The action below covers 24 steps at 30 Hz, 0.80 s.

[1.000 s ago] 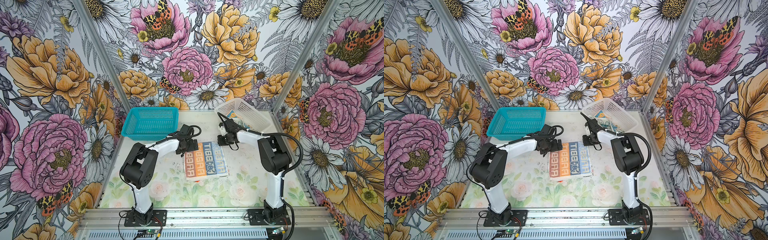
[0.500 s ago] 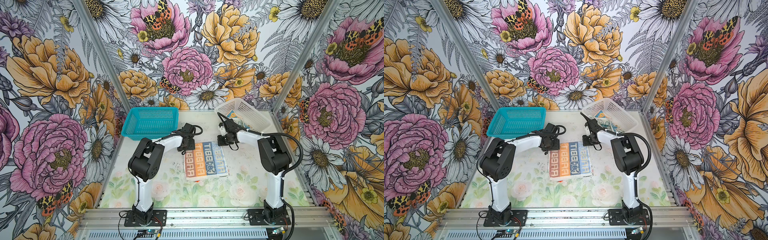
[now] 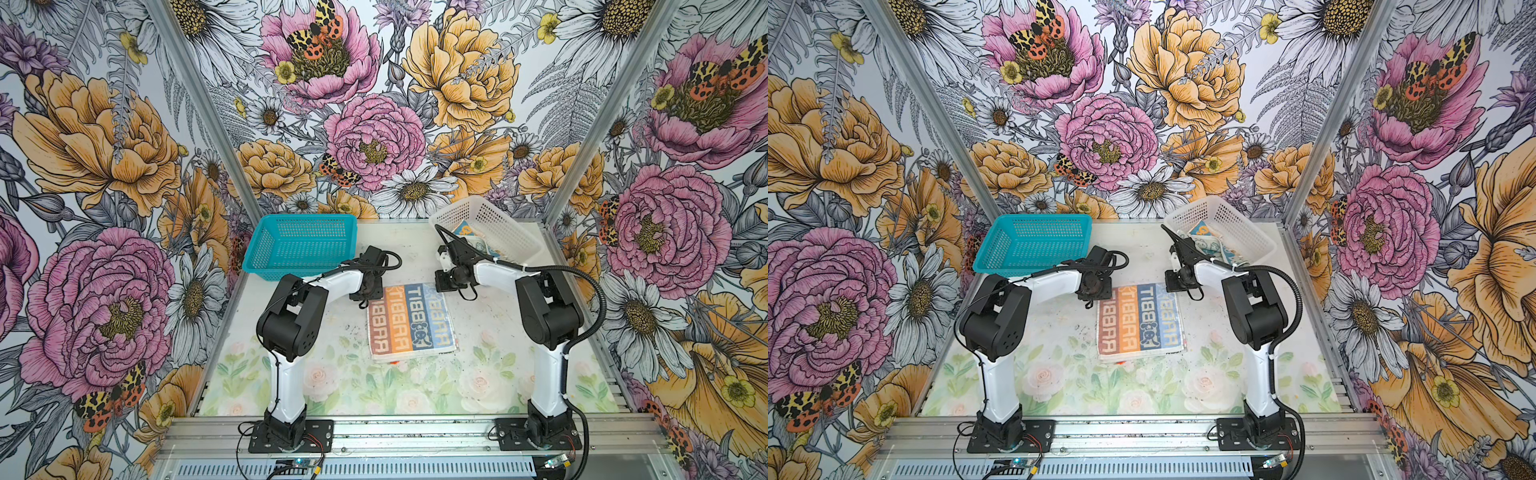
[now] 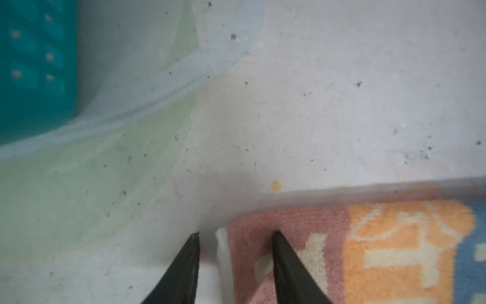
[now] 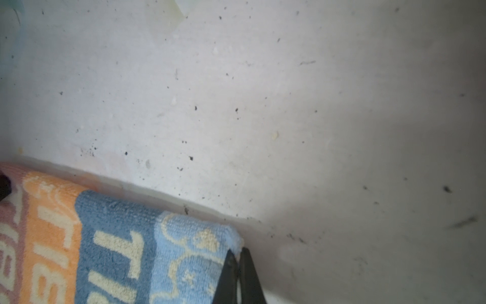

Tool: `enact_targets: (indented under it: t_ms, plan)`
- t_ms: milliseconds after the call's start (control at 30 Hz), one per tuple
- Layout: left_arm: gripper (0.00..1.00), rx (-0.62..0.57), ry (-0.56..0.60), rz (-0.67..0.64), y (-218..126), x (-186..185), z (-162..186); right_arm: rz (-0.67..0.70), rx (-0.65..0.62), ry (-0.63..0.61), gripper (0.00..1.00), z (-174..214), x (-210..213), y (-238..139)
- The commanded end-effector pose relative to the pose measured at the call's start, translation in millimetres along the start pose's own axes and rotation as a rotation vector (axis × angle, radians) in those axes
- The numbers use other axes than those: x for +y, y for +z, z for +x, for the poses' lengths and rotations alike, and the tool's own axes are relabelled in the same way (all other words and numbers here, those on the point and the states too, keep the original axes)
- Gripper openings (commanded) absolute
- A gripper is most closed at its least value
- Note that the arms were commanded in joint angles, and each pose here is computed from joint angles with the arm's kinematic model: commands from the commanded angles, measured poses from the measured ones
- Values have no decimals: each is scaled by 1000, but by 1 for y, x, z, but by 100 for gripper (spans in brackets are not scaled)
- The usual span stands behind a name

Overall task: Fold and stack the towels
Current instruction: 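Fold the grasped near edge over toward the far edge with both grippers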

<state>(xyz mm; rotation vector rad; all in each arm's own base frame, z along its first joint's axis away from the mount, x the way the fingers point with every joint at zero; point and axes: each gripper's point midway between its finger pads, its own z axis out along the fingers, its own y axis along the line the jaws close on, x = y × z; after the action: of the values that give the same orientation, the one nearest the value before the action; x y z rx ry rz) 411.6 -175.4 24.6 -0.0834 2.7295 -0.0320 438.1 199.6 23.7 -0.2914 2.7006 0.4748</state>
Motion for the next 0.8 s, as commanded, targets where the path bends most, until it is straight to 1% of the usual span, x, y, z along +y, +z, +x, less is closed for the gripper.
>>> enact_targets:
  t_ms: [0, 100, 200, 367, 467, 533, 633, 767]
  plan:
    - [39, 13, 19, -42, 10, 6, 2, -8, 5, 3, 0, 0, -3, 3]
    - [36, 21, 24, -45, 13, 6, 4, -10, 4, 1, 0, 0, -2, 2]
    - [27, 24, 30, -47, 15, 6, 5, -11, 2, 0, 0, -1, -2, 2]
    - [25, 20, 32, -48, 14, 10, 1, -9, 1, 0, 0, -1, -3, 1]
    - [19, 15, 29, -50, 12, 14, -2, -13, -3, 1, 0, -3, -3, 0]
    - [18, 8, 31, -48, 10, 15, -5, -17, -10, 3, 0, -5, -3, -2]
    - [11, -10, 39, -40, 5, 13, -12, -20, -30, 6, 0, -11, -2, -10]
    - [0, -50, 45, -20, -8, 8, -24, -40, -70, 14, 0, -22, 2, -27]
